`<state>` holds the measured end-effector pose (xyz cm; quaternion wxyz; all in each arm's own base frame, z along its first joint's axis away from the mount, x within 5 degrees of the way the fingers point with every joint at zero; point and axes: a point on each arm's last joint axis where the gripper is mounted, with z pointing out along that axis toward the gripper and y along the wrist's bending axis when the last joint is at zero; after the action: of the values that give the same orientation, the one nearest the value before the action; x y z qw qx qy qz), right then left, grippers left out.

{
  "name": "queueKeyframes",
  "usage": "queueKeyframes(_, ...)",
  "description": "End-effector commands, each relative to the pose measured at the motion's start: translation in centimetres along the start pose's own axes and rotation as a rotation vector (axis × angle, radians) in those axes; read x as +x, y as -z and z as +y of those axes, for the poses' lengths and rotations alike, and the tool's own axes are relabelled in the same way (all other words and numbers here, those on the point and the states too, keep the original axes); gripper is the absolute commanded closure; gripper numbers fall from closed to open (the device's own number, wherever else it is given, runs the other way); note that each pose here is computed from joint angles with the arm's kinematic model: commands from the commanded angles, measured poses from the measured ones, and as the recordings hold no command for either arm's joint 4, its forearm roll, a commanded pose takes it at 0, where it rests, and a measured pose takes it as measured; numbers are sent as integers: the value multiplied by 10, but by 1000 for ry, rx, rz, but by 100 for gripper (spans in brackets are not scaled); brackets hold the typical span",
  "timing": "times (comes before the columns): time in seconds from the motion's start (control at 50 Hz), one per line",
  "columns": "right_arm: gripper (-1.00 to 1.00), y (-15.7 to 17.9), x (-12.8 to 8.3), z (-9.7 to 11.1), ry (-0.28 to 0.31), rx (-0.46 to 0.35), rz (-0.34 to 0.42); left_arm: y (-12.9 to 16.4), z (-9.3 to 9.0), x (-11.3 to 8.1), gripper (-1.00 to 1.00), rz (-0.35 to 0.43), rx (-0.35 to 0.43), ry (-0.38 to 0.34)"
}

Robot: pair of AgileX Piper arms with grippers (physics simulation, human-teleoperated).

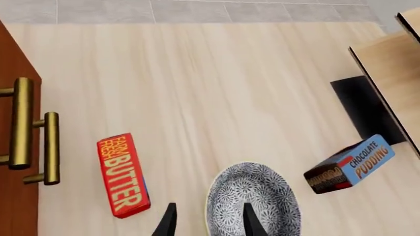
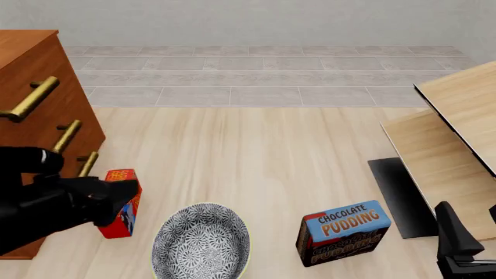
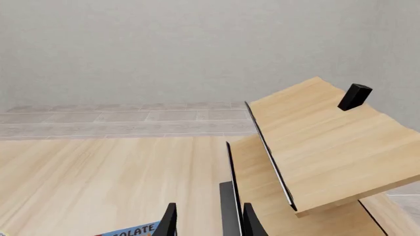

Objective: Close the top drawer of the cabinet and put the bowl on top of it.

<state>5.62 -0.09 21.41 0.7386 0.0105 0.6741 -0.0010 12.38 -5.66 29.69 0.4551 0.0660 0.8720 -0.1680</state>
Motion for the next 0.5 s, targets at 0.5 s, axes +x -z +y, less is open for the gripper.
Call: queueKeyframes(0.5, -100, 0, -1, 0, -9, -3, -9, -72, 19, 50, -100, 131, -69, 127)
